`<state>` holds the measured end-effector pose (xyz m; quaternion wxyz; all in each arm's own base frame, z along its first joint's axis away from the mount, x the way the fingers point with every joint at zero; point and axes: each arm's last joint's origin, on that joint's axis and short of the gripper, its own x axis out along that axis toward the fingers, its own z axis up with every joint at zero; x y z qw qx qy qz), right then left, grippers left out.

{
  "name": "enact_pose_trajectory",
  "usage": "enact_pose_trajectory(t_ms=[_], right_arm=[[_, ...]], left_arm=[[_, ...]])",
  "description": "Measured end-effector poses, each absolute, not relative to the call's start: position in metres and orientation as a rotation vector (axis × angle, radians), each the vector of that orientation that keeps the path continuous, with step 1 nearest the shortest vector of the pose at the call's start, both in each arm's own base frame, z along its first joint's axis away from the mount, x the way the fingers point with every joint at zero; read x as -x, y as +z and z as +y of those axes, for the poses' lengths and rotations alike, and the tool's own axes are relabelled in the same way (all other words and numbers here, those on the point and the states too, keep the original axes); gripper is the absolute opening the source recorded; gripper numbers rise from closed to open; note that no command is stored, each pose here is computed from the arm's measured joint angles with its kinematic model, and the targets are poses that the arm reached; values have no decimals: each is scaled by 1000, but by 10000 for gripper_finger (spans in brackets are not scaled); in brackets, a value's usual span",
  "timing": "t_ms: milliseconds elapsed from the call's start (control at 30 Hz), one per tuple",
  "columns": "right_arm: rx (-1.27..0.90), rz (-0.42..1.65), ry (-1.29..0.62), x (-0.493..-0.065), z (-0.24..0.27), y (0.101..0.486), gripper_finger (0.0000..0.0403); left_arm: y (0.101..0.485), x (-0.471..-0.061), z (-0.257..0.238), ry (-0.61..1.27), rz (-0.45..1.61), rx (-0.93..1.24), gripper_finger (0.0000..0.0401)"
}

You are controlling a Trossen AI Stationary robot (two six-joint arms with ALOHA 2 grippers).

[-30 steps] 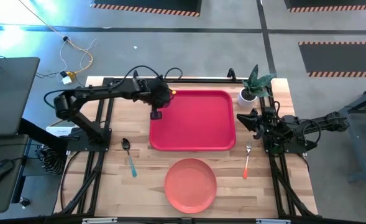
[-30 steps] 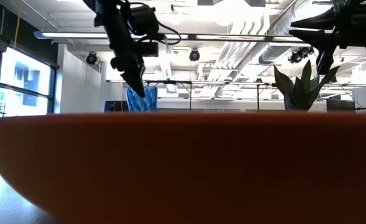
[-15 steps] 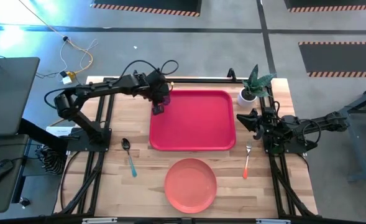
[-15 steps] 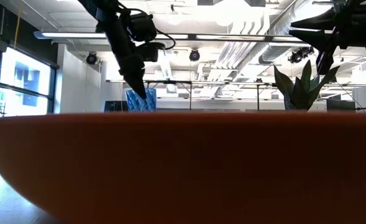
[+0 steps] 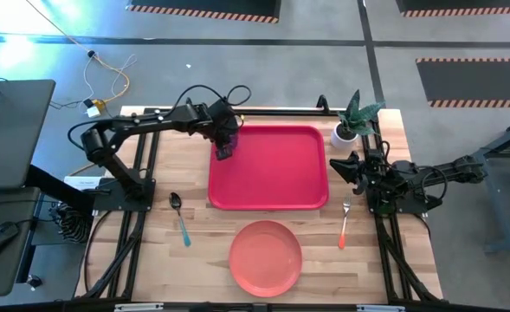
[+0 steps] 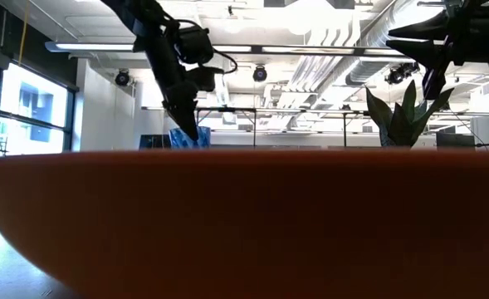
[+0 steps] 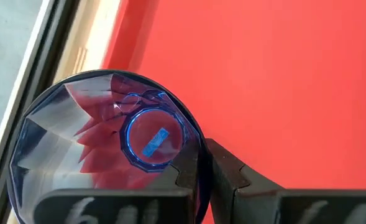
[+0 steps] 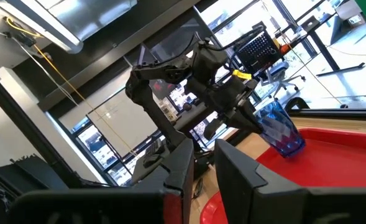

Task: Pick and place plate/cup/fork/spoon on tray
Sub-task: Put the blue cup on the red serving tray

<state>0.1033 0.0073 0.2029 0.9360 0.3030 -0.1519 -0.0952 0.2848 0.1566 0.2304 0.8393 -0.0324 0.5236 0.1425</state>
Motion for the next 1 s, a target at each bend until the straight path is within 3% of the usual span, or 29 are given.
enact_pose_trajectory(t_ms=[567, 1000], right_arm=[[-619, -310, -193, -103, 7, 203, 58], [-619, -310, -191, -103, 7, 203, 58]], left_arm=[[223, -286, 158, 300, 1140, 76, 8], [223, -287, 158, 303, 1138, 81, 56]])
